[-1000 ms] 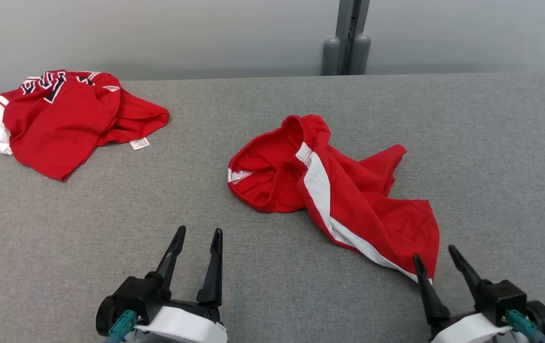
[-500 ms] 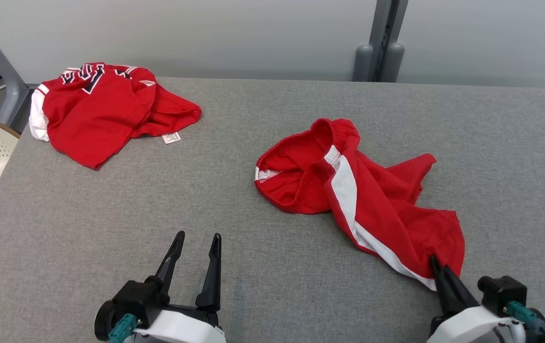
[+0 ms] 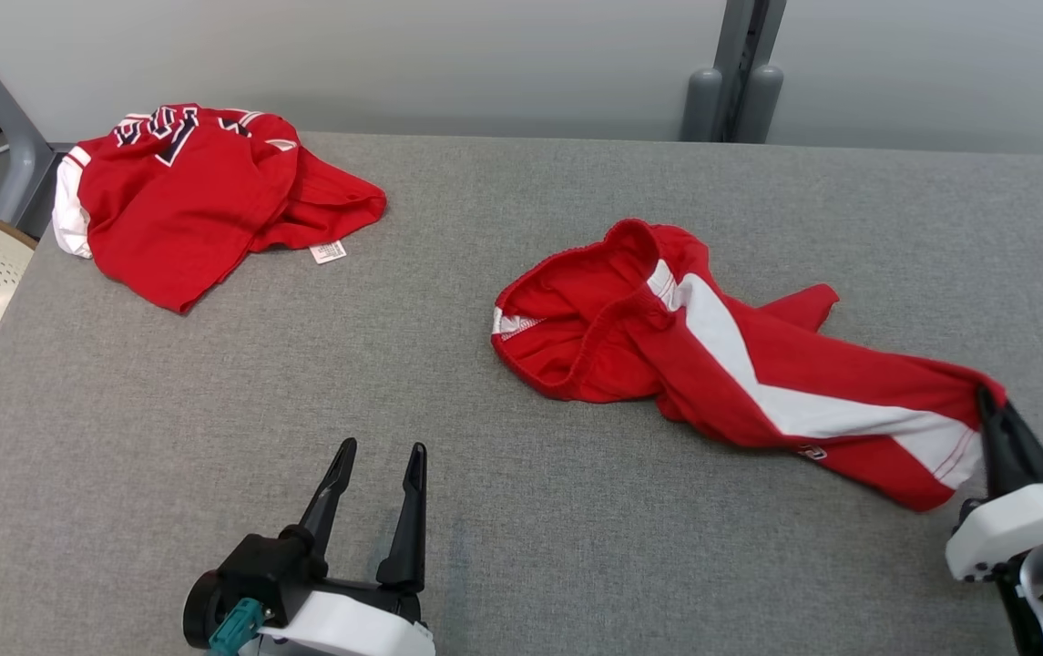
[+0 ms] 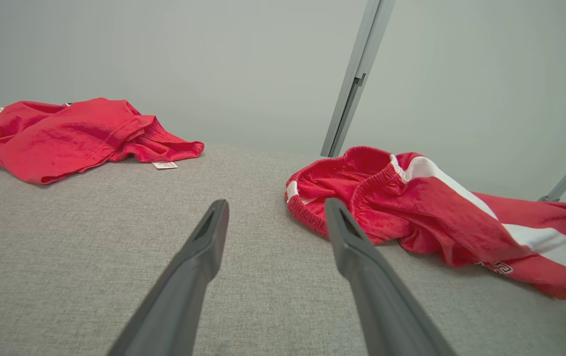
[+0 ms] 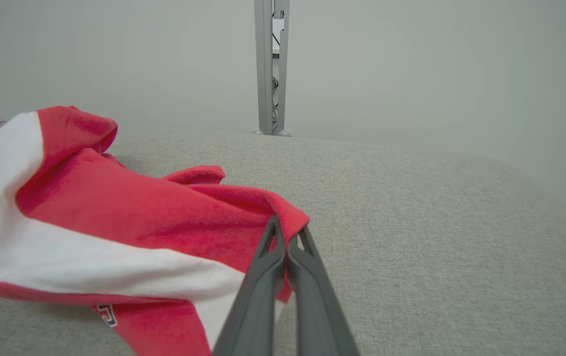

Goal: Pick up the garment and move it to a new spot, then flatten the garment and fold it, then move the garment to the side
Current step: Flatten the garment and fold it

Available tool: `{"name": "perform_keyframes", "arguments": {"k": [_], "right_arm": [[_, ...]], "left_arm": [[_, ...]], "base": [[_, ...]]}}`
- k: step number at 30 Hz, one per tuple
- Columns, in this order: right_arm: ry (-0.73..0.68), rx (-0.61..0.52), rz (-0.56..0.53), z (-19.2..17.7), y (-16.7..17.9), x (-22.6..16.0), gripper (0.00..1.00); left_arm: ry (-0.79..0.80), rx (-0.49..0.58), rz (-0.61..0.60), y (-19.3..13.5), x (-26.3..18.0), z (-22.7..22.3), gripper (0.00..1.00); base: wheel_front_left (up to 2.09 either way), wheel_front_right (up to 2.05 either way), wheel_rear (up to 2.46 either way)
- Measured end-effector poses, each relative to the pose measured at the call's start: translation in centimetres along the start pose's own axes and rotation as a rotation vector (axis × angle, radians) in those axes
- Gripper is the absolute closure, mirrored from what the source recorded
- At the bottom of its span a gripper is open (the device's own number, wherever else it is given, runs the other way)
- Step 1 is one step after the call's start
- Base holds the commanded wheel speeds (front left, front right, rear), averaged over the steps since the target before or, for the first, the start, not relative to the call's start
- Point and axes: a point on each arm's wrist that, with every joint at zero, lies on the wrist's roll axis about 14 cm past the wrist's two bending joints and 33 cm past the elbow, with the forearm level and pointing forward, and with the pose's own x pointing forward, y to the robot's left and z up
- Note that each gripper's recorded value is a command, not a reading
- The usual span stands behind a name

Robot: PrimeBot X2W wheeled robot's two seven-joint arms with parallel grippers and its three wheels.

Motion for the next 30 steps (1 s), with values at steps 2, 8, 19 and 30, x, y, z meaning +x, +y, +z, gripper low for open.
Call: {"name": "perform_keyframes", "arguments": {"k": [2, 8, 19, 30], "right_arm": [[0.011, -0.011, -0.019, -0.1, -0.9, 0.5, 1.00], [0.050, -0.010, -0.089, -0.8, -3.5, 1.5, 1.00], [0.109, -0.042, -0.123, -2.6, -4.5, 1.5, 0.00], [-0.036, -0.051, -0.146, 1.3, -4.9, 0.3, 0.00]], "left_arm": [[0.004, -0.001, 0.000, 0.0, 0.1, -0.1, 0.00], [0.013, 0.000, 0.006, 0.2, 0.4, -0.4, 0.00], [0.018, 0.001, 0.000, 0.1, 0.9, -0.6, 0.00], [0.013, -0.001, -0.033, -1.0, 1.3, -0.4, 0.00]], "base": [[0.00, 0.00, 0.00], [0.00, 0.00, 0.00], [0.00, 0.00, 0.00], [0.00, 0.00, 0.00]]}}
